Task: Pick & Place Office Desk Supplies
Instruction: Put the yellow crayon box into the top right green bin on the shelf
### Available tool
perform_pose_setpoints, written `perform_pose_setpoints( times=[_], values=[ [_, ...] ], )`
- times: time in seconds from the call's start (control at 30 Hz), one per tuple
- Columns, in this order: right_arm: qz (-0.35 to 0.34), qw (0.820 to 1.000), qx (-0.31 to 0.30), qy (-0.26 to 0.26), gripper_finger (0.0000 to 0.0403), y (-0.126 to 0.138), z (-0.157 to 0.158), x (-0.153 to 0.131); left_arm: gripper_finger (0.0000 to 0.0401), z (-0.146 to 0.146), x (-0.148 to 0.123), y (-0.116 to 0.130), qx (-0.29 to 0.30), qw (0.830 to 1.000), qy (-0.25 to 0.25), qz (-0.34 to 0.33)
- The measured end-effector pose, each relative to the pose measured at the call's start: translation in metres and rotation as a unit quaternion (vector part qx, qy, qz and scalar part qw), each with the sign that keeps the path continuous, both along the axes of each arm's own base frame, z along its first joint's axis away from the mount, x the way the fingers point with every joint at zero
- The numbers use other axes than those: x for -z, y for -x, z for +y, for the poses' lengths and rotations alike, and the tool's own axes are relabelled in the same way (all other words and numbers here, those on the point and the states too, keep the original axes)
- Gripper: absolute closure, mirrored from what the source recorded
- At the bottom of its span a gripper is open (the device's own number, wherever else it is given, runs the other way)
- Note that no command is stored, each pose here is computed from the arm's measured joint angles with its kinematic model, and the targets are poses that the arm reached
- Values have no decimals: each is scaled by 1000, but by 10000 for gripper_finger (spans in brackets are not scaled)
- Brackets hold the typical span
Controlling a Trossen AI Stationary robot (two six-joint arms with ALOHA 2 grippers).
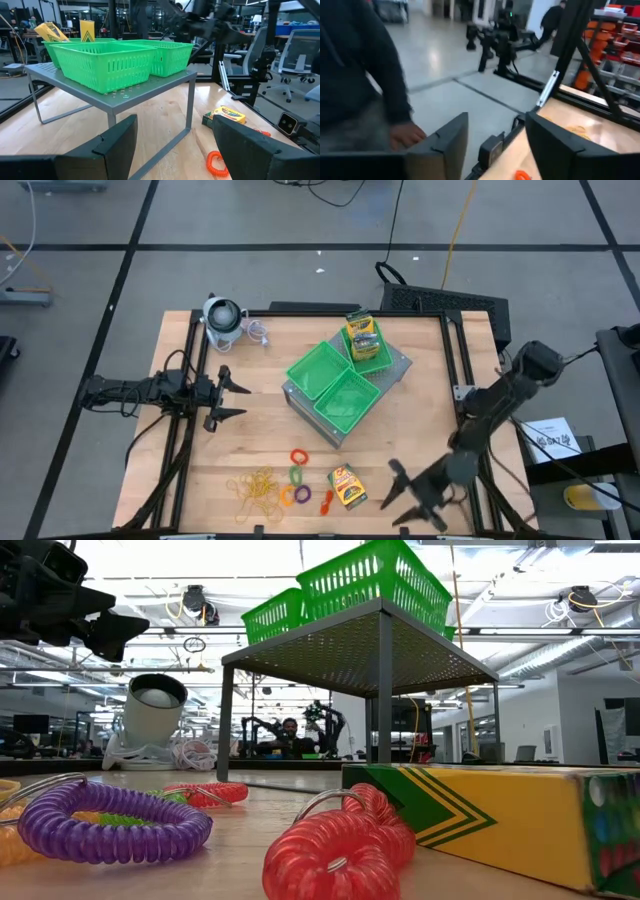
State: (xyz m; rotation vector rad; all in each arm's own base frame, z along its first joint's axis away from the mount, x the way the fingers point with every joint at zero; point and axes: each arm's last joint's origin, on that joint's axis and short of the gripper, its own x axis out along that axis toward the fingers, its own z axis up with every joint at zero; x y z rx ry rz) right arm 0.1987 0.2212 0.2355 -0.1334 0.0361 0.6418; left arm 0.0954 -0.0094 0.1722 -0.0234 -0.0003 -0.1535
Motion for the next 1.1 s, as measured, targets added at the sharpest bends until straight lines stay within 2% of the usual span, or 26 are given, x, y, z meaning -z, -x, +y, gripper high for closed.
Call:
perform_pose_setpoints(
  times=[0.07, 0.13, 0.23, 0.33, 0.43, 0.53, 0.9, 1.1],
  values=[
    [16, 999, 20, 45, 183, -9, 15, 3, 137, 0, 0, 0, 0, 1000, 0, 0],
    [51, 991, 49, 112, 165, -20, 27, 9, 137, 0, 0, 0, 0, 1000, 0, 0],
    [105, 965, 101, 218, 155, -36, 39, 24, 137, 0, 0, 0, 0, 1000, 0, 0],
    [134, 943, 131, 275, 158, -52, 47, 41, 137, 0, 0, 0, 0, 1000, 0, 0],
    [139, 940, 134, 283, 167, -60, 54, 56, 137, 0, 0, 0, 0, 1000, 0, 0],
    [132, 945, 137, 266, 178, -68, 58, 62, 137, 0, 0, 0, 0, 1000, 0, 0],
    [144, 943, 175, 245, 192, -95, 51, 101, 137, 0, 0, 0, 0, 1000, 0, 0],
    [183, 934, 208, 225, 193, -101, 41, 111, 137, 0, 0, 0, 0, 1000, 0, 0]
  ],
)
